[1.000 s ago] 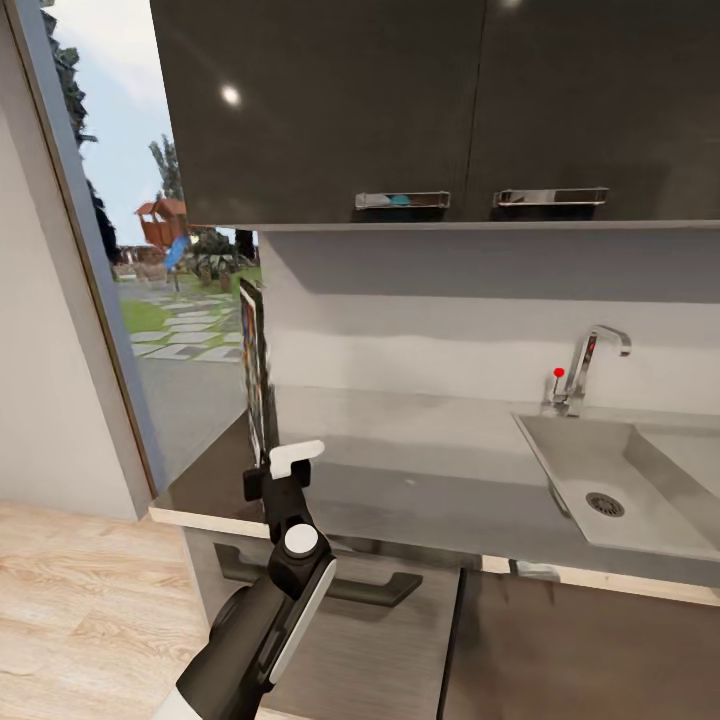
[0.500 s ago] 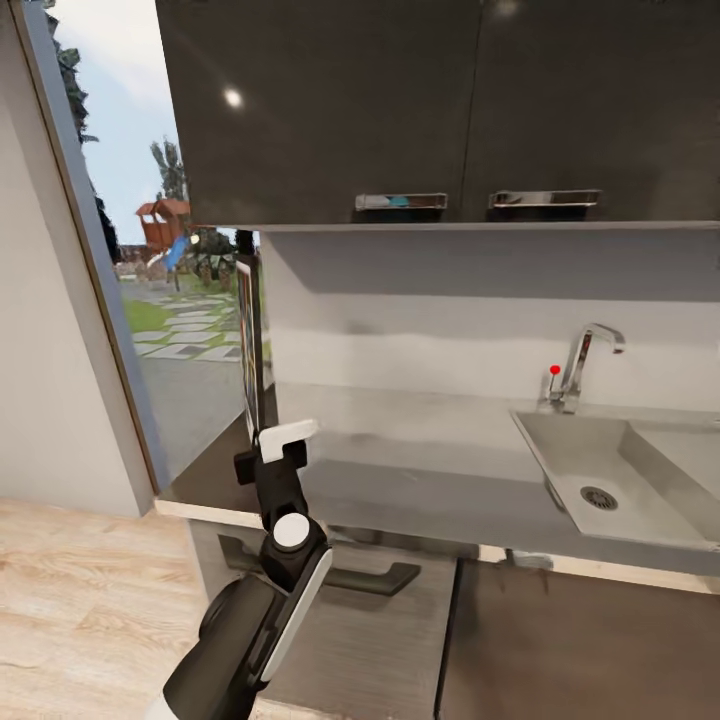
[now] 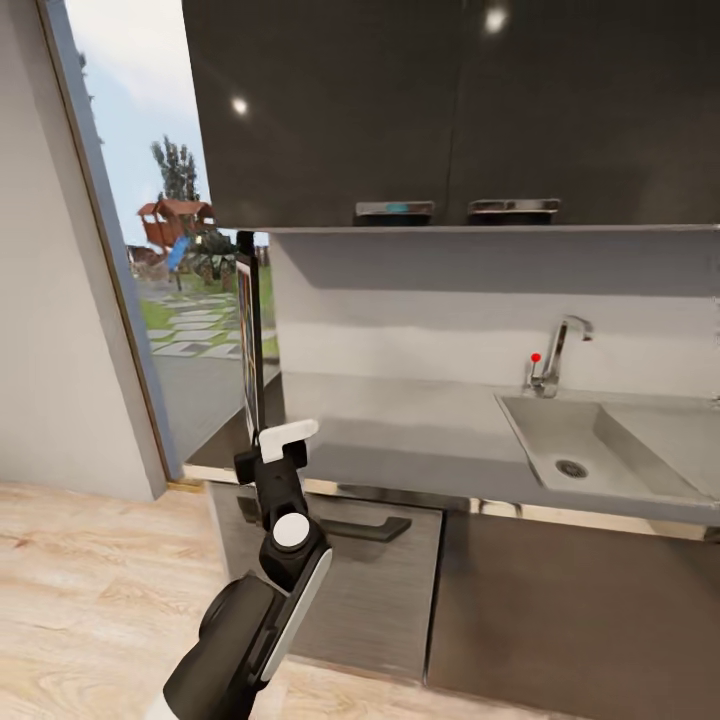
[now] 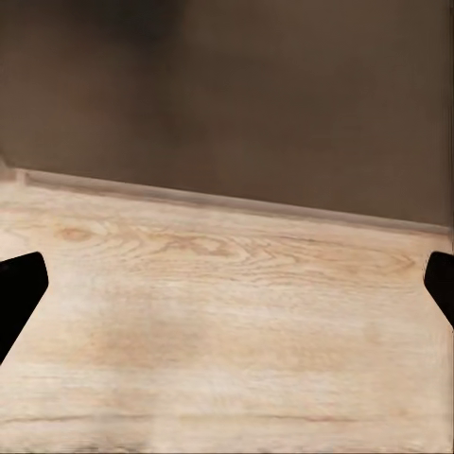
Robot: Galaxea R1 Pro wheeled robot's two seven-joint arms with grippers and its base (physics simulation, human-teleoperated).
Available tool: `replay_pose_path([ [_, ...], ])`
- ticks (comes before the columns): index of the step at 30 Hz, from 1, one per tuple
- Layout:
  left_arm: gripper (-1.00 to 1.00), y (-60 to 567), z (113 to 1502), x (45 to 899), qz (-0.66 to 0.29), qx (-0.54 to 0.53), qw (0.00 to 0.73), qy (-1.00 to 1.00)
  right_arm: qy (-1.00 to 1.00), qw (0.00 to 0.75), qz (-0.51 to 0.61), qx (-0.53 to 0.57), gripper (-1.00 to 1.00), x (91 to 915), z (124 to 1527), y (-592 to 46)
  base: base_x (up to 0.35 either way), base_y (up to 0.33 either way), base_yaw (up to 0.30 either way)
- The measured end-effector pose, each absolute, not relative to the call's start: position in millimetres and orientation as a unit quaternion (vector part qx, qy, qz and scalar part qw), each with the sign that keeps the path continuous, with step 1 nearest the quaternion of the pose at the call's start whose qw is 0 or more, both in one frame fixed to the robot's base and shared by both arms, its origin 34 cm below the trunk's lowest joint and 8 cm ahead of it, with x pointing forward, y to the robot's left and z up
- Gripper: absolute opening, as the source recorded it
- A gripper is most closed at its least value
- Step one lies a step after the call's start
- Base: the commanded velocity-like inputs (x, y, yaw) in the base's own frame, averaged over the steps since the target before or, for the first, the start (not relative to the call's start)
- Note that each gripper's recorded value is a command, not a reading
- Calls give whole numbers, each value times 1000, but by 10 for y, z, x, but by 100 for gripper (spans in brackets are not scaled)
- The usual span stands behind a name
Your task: Pick up the poster from the kitchen countertop and hang it on one of the wall nails in the kitchen.
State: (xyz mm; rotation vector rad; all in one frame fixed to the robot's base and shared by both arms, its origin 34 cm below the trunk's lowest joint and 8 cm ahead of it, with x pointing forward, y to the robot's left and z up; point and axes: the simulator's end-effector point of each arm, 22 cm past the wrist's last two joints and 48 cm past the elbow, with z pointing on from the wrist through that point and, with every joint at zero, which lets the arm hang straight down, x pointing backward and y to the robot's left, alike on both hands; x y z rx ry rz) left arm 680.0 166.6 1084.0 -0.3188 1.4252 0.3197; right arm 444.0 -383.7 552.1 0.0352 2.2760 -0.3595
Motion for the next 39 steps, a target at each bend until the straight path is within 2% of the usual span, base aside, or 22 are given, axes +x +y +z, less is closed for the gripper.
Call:
replay_pose_path([
  [17, -100, 1516, 10944, 6787, 124, -129, 745, 642, 902, 407, -142, 13, 100, 4446, 5524, -3833, -330, 0, 0],
  [32, -100, 524, 11061, 6958, -85, 77, 754, 647, 901, 410, -142, -8, 100, 4476, 5539, -3786, -291, 0, 0],
  [39, -100, 565, 11050, 6902, -219, 165, 728, 628, 900, 411, -141, -34, 100, 4502, 5548, -3737, -38, 0, 0],
])
